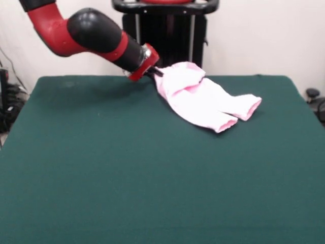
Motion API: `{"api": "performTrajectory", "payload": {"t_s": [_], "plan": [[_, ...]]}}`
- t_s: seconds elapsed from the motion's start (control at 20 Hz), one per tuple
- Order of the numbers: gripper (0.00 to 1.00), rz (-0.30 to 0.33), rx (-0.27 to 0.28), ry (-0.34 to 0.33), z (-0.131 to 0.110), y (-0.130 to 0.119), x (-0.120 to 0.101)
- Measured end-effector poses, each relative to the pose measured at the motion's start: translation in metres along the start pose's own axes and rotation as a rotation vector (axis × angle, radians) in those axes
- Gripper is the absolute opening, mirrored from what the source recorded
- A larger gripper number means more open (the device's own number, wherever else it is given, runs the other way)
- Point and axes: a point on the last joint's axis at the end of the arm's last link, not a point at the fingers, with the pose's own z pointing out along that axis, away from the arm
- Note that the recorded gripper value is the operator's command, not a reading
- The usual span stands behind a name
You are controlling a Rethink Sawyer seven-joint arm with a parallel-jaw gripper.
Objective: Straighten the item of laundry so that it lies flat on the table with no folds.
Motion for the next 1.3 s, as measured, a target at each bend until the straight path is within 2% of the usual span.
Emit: {"api": "performTrajectory", "payload": {"t_s": [0.25, 0.55, 1.3], "plan": [[0.00, -0.020, 0.058, 0.002, -0.012, -0.006, 0.003], [0.00, -0.010, 0.081, -0.016, -0.022, -0.013, 0.006], [0.00, 0.006, 0.077, -0.034, -0.027, -0.020, 0.010]]}}
